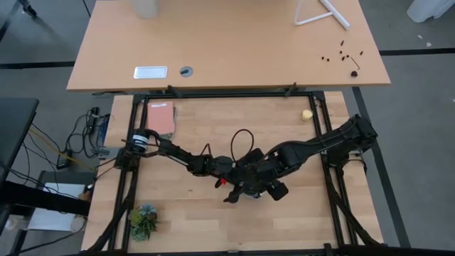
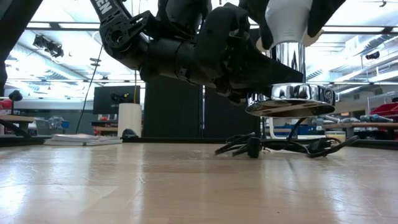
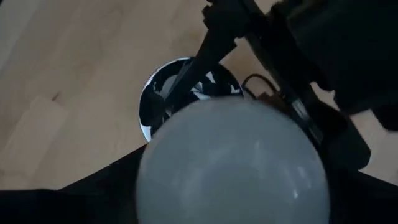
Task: Screw lightbulb
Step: Insert the lightbulb into the lamp
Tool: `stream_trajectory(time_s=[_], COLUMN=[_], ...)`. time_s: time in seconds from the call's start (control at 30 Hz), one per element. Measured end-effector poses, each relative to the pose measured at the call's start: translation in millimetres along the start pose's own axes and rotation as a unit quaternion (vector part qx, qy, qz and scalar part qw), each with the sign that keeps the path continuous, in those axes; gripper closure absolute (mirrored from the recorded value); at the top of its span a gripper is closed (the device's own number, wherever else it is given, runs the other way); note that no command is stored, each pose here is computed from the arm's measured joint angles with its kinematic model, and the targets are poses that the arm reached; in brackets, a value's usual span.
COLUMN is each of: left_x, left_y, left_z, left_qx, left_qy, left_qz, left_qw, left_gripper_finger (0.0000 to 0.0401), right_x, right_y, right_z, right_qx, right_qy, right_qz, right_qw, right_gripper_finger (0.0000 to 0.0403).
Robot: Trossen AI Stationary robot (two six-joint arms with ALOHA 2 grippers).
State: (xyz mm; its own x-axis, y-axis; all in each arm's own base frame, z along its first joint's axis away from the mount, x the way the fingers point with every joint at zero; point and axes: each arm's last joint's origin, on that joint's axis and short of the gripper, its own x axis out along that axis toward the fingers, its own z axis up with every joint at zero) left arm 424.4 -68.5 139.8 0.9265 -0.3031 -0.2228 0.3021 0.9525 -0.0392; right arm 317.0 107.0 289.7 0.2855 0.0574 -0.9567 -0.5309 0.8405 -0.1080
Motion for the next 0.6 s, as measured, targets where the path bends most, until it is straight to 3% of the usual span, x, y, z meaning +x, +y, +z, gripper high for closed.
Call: stream_trajectory(time_s=[0.27,0.47,0.6], left_x=[-0.2,-0.4,-0.4], left_y=[1.2,3.1,4.5], left_z=[1.8,2.2,2.5], left_qx=[0.015,0.016,0.016], left_qy=[-0.009,-0.011,-0.012], left_qz=[0.002,0.013,0.042], left_qw=[1.0,1.0,0.999], left_gripper_finger=[0.0206,0.0206,0.0206], right_x=[-2.8,-2.9,-2.8], right_y=[-5.5,-14.2,-15.2], right_z=[6.4,2.1,4.1], right_qx=[-0.029,0.004,0.025], right_qy=[0.002,0.003,-0.003], right_qz=[0.011,0.039,0.022], right_qw=[1.0,0.999,0.999], right_gripper_finger=[0.0084,0.0108,0.0126])
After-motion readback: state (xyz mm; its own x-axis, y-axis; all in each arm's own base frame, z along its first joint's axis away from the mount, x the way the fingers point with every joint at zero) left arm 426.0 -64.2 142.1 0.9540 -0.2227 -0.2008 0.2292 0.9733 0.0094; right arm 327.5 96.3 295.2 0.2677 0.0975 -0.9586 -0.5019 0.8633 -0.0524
